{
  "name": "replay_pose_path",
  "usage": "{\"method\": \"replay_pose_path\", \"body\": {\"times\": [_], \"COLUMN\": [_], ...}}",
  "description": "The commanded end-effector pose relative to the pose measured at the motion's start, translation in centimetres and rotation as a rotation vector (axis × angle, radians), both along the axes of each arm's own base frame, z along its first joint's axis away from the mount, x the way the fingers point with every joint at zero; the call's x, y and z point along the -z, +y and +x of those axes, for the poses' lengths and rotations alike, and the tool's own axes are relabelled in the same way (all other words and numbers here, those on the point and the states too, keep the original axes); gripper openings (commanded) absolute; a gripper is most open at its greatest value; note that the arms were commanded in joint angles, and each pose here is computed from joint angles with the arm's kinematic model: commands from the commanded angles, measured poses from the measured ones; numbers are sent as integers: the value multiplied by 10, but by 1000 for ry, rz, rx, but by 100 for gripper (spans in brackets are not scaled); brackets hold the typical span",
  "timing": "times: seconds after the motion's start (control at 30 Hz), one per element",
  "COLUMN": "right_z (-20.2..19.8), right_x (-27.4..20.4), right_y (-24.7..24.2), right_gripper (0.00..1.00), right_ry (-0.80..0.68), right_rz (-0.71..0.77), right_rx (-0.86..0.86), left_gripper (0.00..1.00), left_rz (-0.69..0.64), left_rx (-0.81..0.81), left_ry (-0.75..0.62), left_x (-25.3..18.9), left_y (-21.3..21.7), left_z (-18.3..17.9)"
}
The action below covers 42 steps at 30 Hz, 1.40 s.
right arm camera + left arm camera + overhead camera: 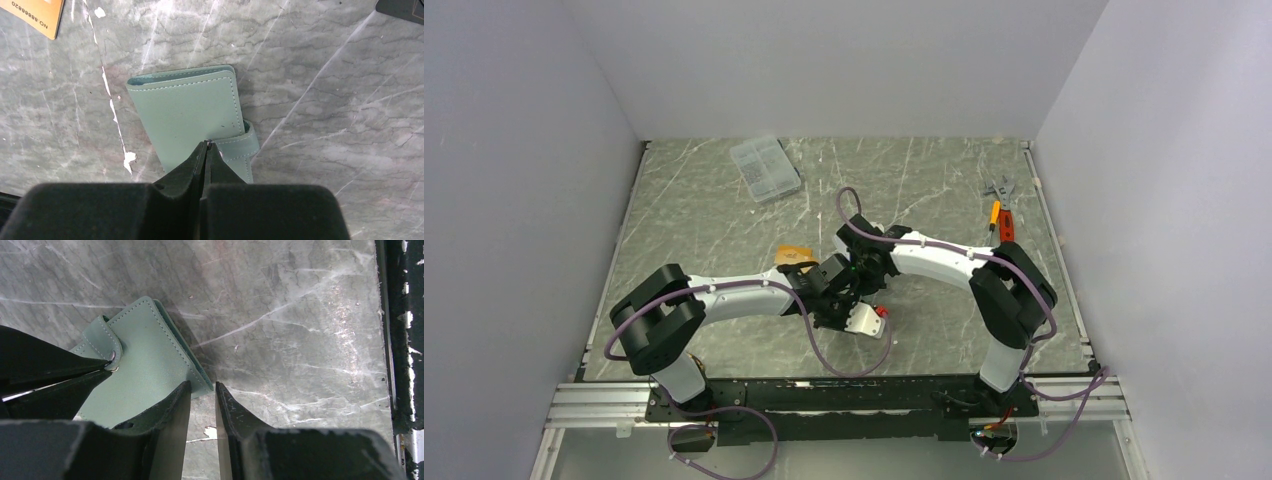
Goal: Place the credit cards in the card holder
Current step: Close the card holder at the center of the board.
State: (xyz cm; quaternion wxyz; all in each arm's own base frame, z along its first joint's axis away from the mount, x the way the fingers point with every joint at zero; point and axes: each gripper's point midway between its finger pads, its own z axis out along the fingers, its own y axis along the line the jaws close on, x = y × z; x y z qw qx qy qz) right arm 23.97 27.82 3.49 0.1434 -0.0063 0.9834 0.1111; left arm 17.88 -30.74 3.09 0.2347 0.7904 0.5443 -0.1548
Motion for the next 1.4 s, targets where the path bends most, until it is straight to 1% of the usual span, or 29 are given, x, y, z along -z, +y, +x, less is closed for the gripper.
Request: {"method": "replay_pose_path", "body": {"times": [0.0,0.3,0.73,1.0,1.37], "right_z": [8,11,11,4,-2], "right_x": [-14,-20,-14,-1,8], "right_y": [-2,1,7,2,3], "right_gripper": [0,0,0,0,0], "right_ry": [-63,-88,-74,-43,-22], "right_rz": [20,58,88,49,35], "right_rx": [46,72,79,70,66], "left_gripper": [31,30,29,29,29], "left_rz": [-9,-1,3,4,3], "left_rx": [14,17,23,23,17], "left_ry": [1,8,9,14,13], "left_x": [-2,1,2,3,2], "left_y": [-2,-1,0,0,0], "left_z": [1,-1,-1,-2,1]}}
